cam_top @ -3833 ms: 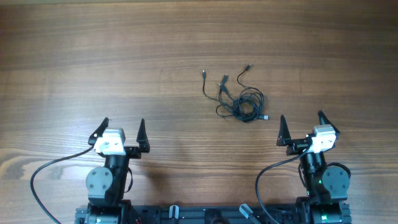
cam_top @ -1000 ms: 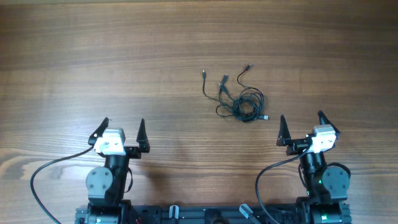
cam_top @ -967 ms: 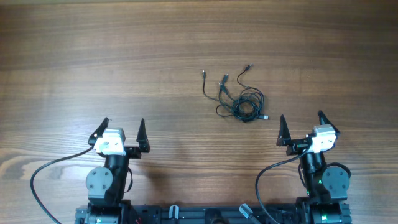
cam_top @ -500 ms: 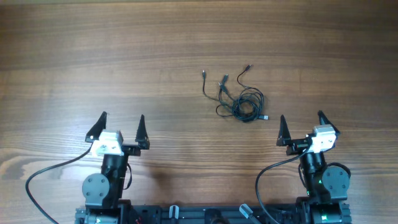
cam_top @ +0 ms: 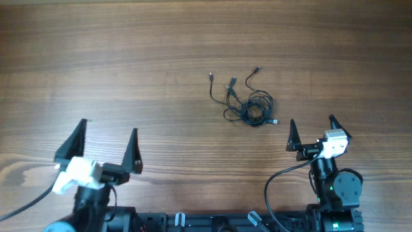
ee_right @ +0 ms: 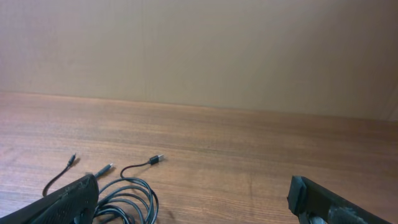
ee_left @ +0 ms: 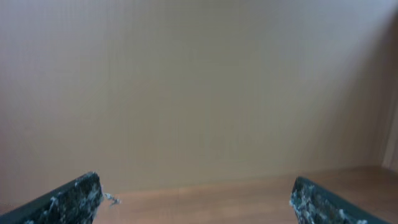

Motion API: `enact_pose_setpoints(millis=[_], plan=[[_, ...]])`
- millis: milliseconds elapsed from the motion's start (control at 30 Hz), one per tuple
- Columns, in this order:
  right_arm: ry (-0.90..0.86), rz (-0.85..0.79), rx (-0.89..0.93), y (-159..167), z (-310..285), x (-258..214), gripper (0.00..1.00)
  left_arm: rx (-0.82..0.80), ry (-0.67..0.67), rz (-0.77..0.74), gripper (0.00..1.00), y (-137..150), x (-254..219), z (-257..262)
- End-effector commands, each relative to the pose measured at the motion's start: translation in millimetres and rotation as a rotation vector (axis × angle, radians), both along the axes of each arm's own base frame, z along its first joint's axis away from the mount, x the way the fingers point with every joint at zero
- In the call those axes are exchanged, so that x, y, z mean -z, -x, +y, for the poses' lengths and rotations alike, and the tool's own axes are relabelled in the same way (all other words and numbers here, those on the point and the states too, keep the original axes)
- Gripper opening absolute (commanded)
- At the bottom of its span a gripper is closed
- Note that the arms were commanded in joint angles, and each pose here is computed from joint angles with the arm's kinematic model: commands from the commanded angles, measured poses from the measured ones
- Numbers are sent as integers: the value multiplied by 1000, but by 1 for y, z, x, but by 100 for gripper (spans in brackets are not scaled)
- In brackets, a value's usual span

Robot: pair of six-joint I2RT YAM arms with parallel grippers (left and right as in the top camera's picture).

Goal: Untangle cables
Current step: 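Raise the left arm and move its gripper toward the black cable bundle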

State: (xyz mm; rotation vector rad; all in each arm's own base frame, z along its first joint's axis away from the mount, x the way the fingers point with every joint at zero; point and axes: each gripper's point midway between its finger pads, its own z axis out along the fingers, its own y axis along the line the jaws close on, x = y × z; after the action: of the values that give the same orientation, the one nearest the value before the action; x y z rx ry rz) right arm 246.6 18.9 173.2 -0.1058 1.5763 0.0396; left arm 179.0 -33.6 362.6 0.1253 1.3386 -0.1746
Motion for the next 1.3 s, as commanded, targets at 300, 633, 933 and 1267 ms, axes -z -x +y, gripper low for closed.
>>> enact_pose_setpoints(millis=[300, 633, 933, 1267], plan=[[-17, -11, -14, 1, 3, -2, 100, 56, -44, 468, 100, -34, -35, -11], [-17, -11, -14, 1, 3, -2, 100, 63, -64, 1058, 100, -104, 83, -14], [-17, -11, -14, 1, 3, -2, 100, 222, 22, 1377, 100, -135, 166, -43], [-17, -11, -14, 1, 3, -2, 100, 329, 97, 1509, 7, -144, 204, -62]])
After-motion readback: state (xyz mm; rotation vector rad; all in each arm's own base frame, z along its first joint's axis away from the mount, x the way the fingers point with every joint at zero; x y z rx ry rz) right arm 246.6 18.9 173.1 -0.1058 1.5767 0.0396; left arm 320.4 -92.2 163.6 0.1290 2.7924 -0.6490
